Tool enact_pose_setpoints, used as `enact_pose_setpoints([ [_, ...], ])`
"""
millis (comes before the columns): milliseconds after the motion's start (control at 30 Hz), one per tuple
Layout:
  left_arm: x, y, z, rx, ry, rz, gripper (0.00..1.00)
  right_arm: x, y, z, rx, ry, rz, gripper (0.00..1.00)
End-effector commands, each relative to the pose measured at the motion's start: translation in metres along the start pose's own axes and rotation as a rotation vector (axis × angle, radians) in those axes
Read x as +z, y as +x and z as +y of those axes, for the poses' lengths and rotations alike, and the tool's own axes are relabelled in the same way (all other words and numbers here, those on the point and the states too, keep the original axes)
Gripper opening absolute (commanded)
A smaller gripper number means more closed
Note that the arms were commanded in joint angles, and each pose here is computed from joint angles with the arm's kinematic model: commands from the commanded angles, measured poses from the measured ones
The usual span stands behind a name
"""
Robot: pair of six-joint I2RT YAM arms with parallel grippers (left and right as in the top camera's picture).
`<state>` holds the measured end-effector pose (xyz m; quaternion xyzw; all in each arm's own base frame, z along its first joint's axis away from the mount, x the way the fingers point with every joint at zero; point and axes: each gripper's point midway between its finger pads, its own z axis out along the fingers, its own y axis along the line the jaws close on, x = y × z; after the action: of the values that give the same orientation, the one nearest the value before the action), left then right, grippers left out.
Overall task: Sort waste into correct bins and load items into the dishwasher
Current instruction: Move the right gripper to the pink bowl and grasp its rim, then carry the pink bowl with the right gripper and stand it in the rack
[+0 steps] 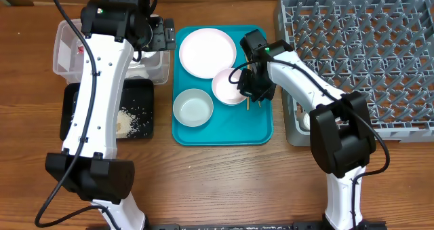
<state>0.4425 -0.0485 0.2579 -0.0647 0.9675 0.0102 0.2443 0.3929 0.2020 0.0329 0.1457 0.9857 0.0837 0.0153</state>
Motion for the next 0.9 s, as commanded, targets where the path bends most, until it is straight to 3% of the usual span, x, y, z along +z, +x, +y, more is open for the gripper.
enact_pose_setpoints([
  [0, -0.011, -0.005, 0.000, -0.019, 0.003, -0.034, 1.00, -0.003, -0.007, -0.005, 0.019, 0.005, -0.006, 0.04],
  [200, -0.011, -0.005, 0.000, -0.019, 0.003, -0.034, 1.00, -0.046, -0.030, -0.008, 0.010, -0.019, -0.046, 0.04],
  [433, -0.011, -0.005, 0.000, -0.020, 0.003, -0.034, 1.00, -0.181, -0.074, 0.002, -0.107, -0.098, -0.321, 0.04],
  [667, -0.011, -0.005, 0.000, -0.019, 0.003, -0.034, 1.00, -0.298, -0.116, -0.070, 0.047, 0.153, -0.723, 0.04],
  [867, -0.011, -0.005, 0.000, -0.020, 0.003, -0.034, 1.00, -0.326, -0.149, -0.141, 0.207, 0.606, -0.956, 0.04],
])
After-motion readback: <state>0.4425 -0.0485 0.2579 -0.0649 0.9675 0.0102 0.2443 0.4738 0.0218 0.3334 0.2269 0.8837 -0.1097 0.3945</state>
